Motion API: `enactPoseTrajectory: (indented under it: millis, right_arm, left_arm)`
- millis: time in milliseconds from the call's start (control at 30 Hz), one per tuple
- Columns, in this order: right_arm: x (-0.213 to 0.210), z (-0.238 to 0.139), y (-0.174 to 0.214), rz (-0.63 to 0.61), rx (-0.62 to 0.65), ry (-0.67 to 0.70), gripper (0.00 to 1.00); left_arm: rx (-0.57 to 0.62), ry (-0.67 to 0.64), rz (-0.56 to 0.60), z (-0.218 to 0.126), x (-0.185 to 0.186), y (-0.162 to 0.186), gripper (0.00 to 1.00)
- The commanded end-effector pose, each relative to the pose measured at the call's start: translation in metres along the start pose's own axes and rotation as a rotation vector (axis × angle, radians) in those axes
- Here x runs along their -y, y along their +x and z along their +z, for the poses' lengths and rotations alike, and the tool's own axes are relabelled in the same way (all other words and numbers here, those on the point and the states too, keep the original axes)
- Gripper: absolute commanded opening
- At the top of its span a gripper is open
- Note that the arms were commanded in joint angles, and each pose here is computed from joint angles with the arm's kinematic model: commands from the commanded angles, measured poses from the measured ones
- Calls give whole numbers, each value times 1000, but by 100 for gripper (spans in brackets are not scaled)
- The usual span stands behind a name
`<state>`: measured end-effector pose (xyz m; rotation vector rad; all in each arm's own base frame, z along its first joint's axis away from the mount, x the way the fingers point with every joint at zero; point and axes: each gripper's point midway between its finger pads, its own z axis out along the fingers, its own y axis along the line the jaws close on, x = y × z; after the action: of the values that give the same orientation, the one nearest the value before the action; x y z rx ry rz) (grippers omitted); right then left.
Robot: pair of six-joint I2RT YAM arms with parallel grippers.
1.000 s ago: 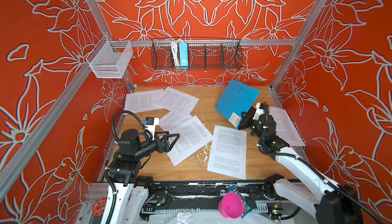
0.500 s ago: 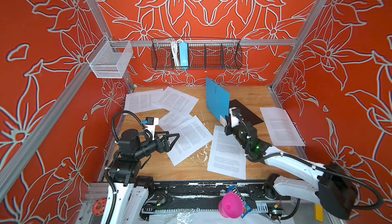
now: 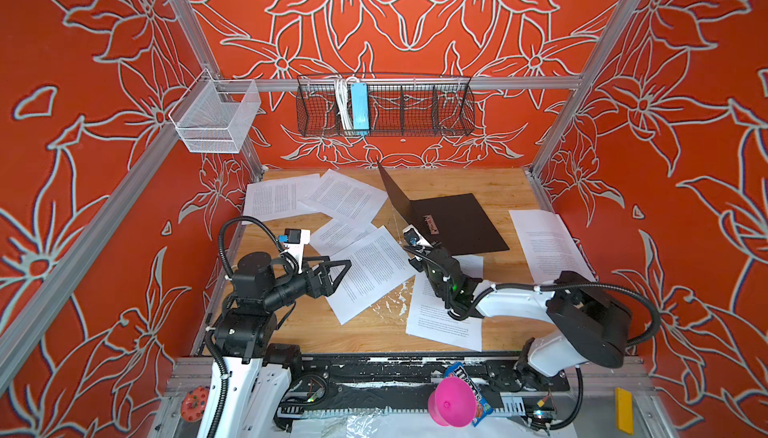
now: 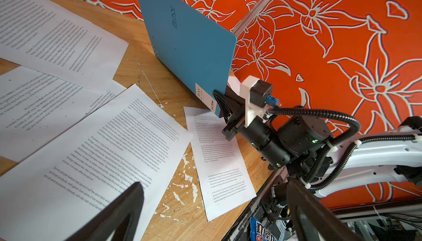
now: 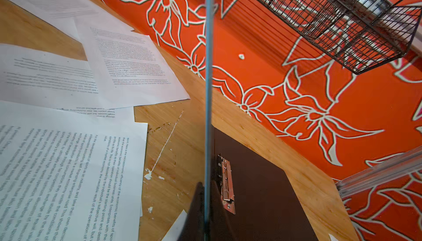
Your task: Put the files into the folder
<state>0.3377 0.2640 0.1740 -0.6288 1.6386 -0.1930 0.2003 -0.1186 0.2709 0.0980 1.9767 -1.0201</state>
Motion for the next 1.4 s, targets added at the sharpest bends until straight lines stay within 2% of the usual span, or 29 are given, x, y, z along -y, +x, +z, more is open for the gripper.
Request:
enactPoseTrajectory:
  millis: [0,100,167,367,533,600,700,833,933,1033,1067,1100,1133,1300,1367]
  right_arm:
    - [1,5,-7,-35,-33,12,19]
    - [-17,1,-9,-27,-50,-120,48]
    - [-27,-7,-14,-6,-44,-217,58]
    - [-32,-28,-45,120,-20,-479,70]
    - [-19,-43,-75,231,-4,-643,74]
    - [-1,-35,-76,318,-34,-627,75]
    - [33,-6,-47,477,-179,-523,73]
    - [54,17,-8,648,-350,-453,73]
    - [61,26,10,750,-405,-427,74]
    - [73,32,33,874,-448,-382,77]
    - [76,33,40,918,-464,-378,83]
    - [78,34,45,959,-473,-382,94]
    - [82,35,51,998,-481,-380,98]
    - [94,32,84,1099,-526,-328,97]
    - [98,31,93,1131,-531,-326,94]
  left_arm:
    - [1,3,-5,1,0,0,97]
    - [3,6,-1,0,0,0,97]
    - [2,7,-1,1,0,0,97]
    - [4,5,-1,0,0,0,97]
    - [6,2,-2,0,0,0,97]
    - [7,2,-3,0,1,0,97]
    - [-6,-13,-32,2,-4,1,97]
    - [-76,-43,-149,18,-21,3,97]
    - [-143,12,-292,42,-29,3,97]
    - [-150,-18,-355,70,-44,4,98]
    - [-153,-38,-351,81,-48,6,97]
    - [-162,-49,-341,91,-49,9,98]
    - [-176,-65,-333,105,-53,13,97]
    - [-252,-110,-357,163,-74,21,97]
    - [-291,-118,-374,183,-84,25,97]
